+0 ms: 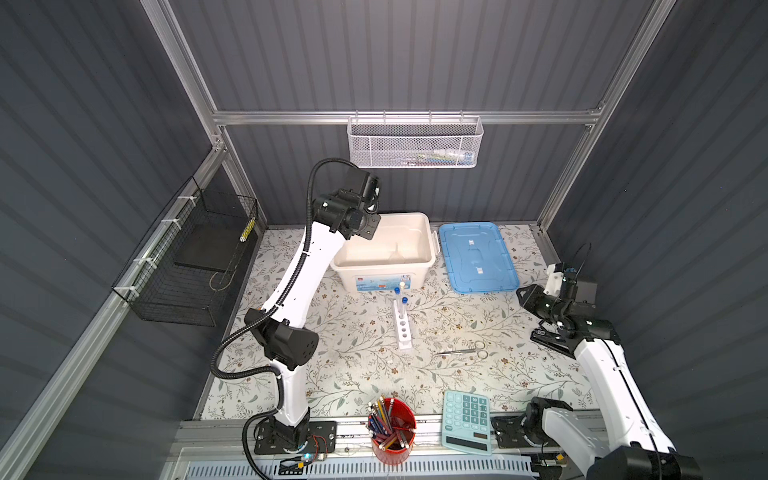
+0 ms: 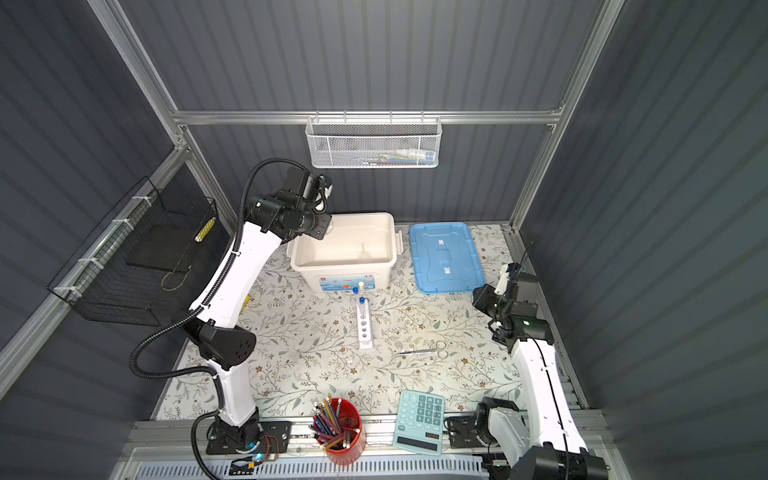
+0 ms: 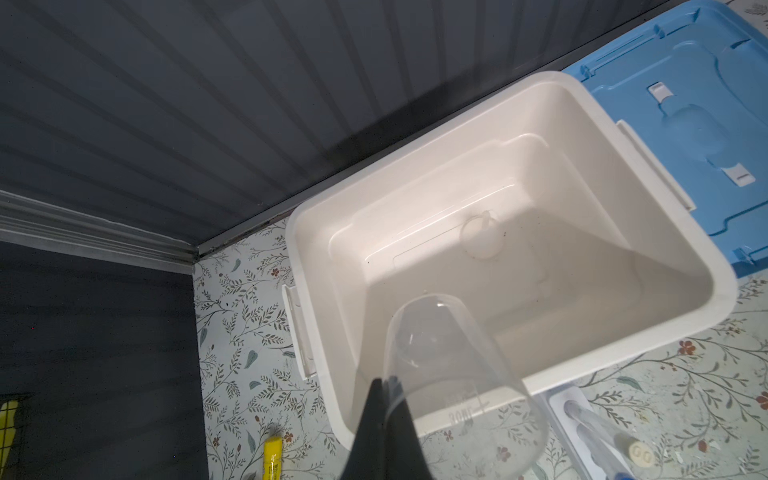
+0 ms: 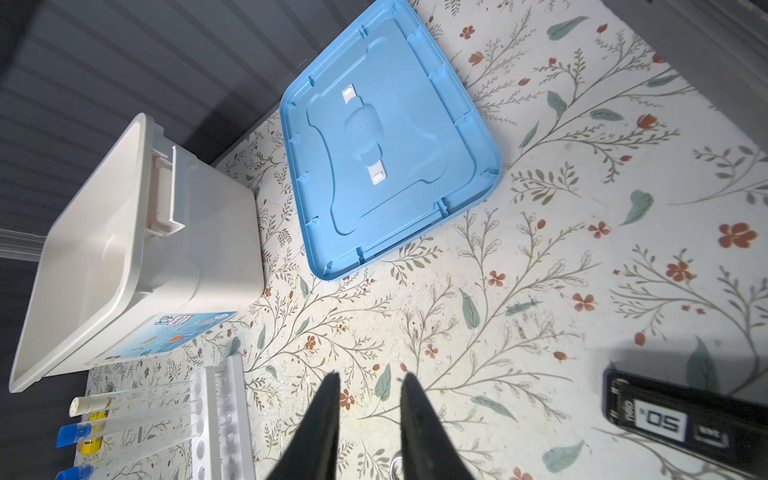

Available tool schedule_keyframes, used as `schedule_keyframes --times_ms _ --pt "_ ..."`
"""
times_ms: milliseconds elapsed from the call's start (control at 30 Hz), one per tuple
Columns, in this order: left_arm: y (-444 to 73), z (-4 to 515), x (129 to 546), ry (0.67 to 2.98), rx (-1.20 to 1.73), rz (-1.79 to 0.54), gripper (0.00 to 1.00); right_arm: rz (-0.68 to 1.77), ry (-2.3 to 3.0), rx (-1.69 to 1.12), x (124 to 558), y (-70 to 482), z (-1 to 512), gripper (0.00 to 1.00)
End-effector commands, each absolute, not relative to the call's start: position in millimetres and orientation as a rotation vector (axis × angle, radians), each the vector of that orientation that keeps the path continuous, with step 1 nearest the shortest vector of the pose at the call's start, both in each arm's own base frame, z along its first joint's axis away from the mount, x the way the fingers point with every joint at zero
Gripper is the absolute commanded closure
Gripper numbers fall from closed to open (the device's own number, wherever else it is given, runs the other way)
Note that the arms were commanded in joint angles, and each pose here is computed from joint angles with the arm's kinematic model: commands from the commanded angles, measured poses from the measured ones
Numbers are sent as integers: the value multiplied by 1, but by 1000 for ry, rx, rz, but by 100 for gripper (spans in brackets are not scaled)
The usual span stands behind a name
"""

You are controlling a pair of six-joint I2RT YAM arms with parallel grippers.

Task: Organize the chemistry lab equipment
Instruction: 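Lift the beaker with the left gripper and carry it over the cream bin, then lower the beaker into the cream bin and open the left gripper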

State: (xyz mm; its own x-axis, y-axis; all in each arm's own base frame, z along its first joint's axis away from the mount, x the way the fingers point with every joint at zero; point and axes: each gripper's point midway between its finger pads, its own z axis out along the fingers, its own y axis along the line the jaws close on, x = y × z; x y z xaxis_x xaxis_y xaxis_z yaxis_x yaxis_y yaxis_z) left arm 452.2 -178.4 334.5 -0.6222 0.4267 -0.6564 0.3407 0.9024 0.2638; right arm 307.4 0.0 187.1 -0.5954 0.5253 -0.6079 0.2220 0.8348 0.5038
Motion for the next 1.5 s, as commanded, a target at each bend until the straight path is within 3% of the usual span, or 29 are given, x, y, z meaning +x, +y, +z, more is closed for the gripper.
schedule_keyframes --times_ms 0,333,700,1467 --pt "-181 303 472 2356 587 66 100 510 2215 529 310 3 186 72" --pt "-181 233 507 2483 580 -58 100 503 2247 526 312 5 180 73" --pt "-178 188 504 2581 639 -77 100 491 2290 528 317 8 169 73" --pt "-168 140 509 2671 683 -53 100 479 2381 532 329 16 144 73"
